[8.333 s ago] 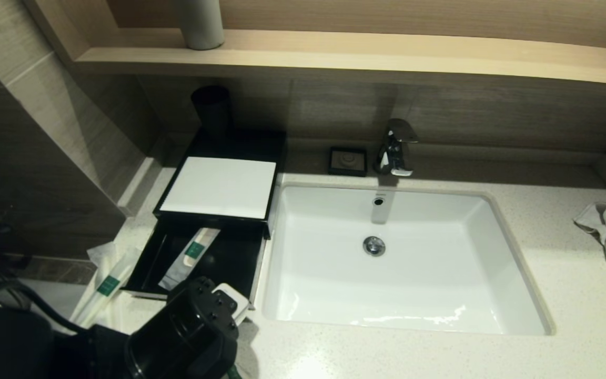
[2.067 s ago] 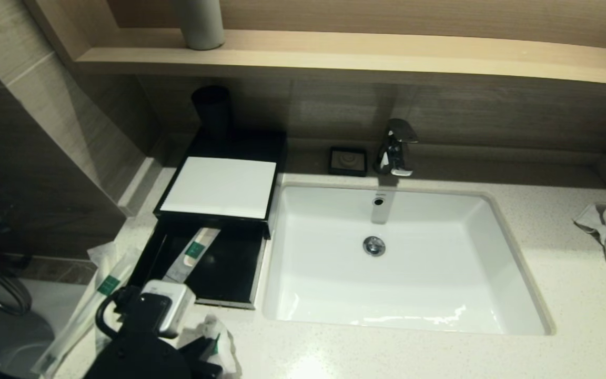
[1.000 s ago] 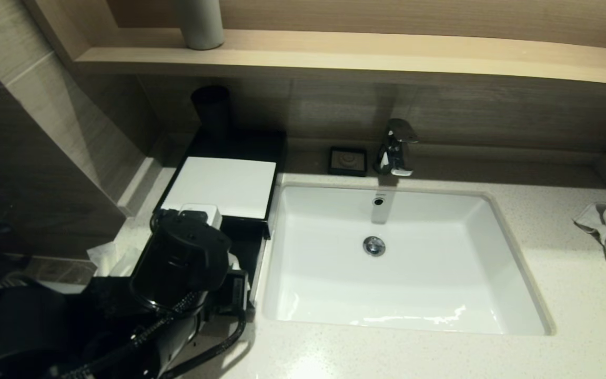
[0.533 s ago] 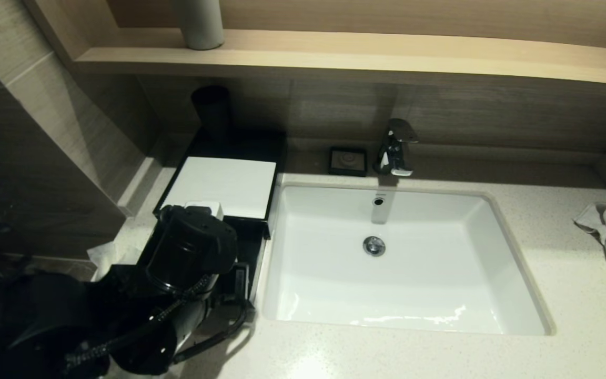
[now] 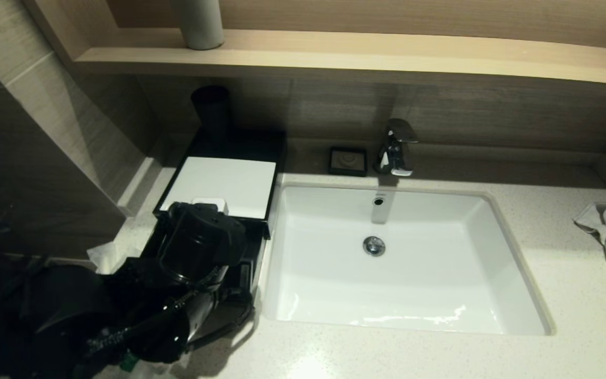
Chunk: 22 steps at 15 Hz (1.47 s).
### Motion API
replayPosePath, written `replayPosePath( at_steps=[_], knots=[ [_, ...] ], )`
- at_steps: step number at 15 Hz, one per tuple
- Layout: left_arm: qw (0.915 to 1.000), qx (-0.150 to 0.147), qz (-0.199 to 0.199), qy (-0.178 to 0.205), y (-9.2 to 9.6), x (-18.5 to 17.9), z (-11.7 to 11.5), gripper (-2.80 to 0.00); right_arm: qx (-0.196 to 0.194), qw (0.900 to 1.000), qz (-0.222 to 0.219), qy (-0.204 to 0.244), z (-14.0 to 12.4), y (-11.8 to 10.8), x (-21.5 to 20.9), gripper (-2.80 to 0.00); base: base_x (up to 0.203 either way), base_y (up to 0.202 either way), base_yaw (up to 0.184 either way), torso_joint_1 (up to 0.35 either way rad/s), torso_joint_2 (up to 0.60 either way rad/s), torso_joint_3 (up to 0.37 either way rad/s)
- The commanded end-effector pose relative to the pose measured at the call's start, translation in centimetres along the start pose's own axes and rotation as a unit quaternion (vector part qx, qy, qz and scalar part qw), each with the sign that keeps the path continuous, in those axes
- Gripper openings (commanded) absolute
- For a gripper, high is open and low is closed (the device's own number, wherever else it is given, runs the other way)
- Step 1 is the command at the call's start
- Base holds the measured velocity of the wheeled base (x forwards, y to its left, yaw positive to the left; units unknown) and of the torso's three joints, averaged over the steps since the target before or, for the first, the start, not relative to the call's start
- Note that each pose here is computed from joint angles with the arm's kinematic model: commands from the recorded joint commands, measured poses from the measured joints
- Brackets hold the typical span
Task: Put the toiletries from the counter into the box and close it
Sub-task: Place the bathroom toiletry into the drawer
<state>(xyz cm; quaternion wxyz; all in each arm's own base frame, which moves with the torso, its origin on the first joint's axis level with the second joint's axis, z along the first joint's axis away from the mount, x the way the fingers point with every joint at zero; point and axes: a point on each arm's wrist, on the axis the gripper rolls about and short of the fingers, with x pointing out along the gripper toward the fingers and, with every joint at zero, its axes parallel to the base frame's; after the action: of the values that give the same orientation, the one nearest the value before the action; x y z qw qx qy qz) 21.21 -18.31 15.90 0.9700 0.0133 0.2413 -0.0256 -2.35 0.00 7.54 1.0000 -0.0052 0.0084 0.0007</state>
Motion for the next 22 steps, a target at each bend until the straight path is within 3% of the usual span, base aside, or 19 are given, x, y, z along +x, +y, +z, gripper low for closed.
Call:
replayPosePath(
  at_steps=[1, 14, 15, 16, 22],
  knots=[
    [1.0000, -0.001, 0.001, -0.002, -0.12, 0.12, 0.14, -2.80, 0.000, 1.000, 0.000, 0.000, 0.00, 0.00, 0.00, -2.80, 0.000, 0.000, 0.000, 0.000, 0.00, 0.000],
    [0.9999, 0.013, 0.003, 0.009, -0.38, 0.21, 0.50, -2.80, 0.000, 1.000, 0.000, 0.000, 0.00, 0.00, 0.00, -2.80, 0.000, 0.000, 0.000, 0.000, 0.00, 0.000],
    [0.9999, 0.013, 0.003, 0.009, -0.38, 0.21, 0.50, -1.00, 0.000, 1.000, 0.000, 0.000, 0.00, 0.00, 0.00, -2.80, 0.000, 0.000, 0.000, 0.000, 0.00, 0.000],
    [0.9999, 0.013, 0.003, 0.009, -0.38, 0.22, 0.50, 0.00, 0.000, 1.000, 0.000, 0.000, 0.00, 0.00, 0.00, -2.80, 0.000, 0.000, 0.000, 0.000, 0.00, 0.000],
    [1.0000, 0.006, 0.004, 0.000, -0.31, 0.07, 0.90, 0.00, 0.000, 1.000, 0.000, 0.000, 0.00, 0.00, 0.00, -2.80, 0.000, 0.000, 0.000, 0.000, 0.00, 0.000]
  ],
)
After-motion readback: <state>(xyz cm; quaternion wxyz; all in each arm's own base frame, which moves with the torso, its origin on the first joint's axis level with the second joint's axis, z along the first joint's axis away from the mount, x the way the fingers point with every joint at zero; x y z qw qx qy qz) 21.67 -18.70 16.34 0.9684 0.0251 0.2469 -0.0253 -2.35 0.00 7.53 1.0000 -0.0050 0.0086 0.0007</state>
